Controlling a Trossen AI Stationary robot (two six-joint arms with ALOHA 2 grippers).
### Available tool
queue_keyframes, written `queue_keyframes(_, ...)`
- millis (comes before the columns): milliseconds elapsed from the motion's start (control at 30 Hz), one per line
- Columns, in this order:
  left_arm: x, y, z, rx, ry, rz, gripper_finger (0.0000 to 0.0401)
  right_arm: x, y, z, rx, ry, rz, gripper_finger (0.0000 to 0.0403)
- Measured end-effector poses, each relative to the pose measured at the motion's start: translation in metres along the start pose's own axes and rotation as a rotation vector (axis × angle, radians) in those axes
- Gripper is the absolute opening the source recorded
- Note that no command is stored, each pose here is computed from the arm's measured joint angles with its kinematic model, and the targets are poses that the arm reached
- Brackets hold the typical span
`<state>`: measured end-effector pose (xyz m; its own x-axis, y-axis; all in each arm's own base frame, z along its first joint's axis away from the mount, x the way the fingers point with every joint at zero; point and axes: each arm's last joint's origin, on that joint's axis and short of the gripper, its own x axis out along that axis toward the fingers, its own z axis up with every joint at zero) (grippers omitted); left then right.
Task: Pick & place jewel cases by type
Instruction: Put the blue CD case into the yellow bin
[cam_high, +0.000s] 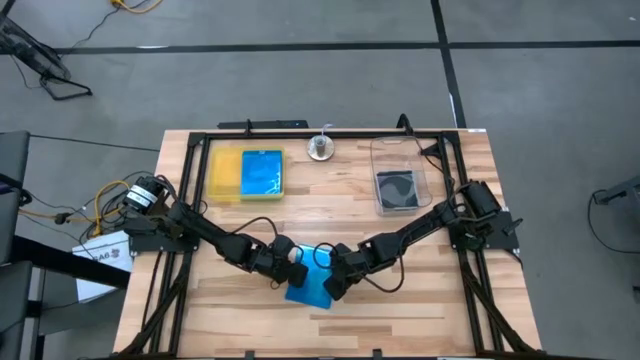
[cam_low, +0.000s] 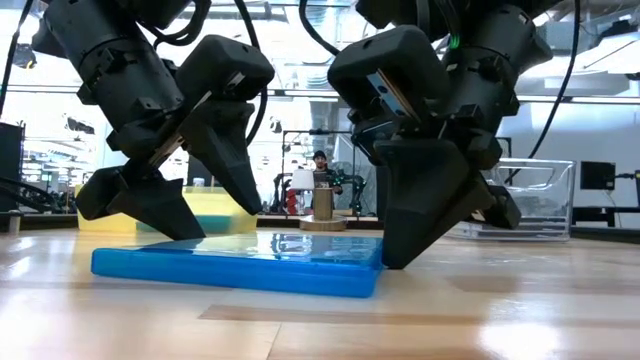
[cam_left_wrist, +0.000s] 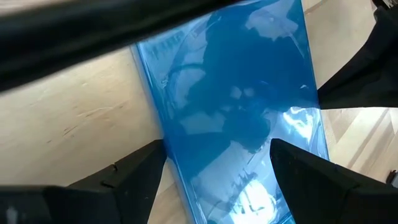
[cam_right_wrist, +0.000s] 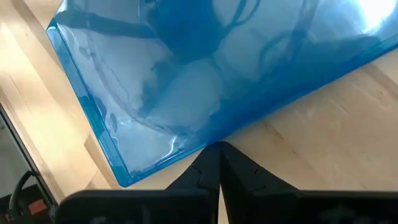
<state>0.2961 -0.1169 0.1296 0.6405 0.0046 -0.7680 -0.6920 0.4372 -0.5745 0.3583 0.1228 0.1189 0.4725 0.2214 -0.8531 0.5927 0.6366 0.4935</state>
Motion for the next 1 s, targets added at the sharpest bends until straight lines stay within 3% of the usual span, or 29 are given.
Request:
queue_keyframes(367, -0.003, 0.012, -0.002, 0.045, 0.066, 0.131, 0.0286, 0.0, -0.001, 0.003, 0.039, -0.019, -0.006, 0.0)
queue_keyframes(600, 0.002, 0.003, 0.01, 0.047, 0.084, -0.01, 0.0284, 0.0, -0.003, 0.01, 0.022, -0.028, 0.016, 0.0)
queue_keyframes(767, 0.004, 0.0, 0.025, 0.002, 0.161, -0.008, 0.0282, -0.001, -0.005, 0.016, 0.035, -0.024, 0.018, 0.0)
queue_keyframes(1000, -0.006, -0.019, 0.043, 0.111, 0.227, 0.035, 0.0281, -0.001, -0.007, 0.018, -0.003, -0.026, 0.005, 0.0)
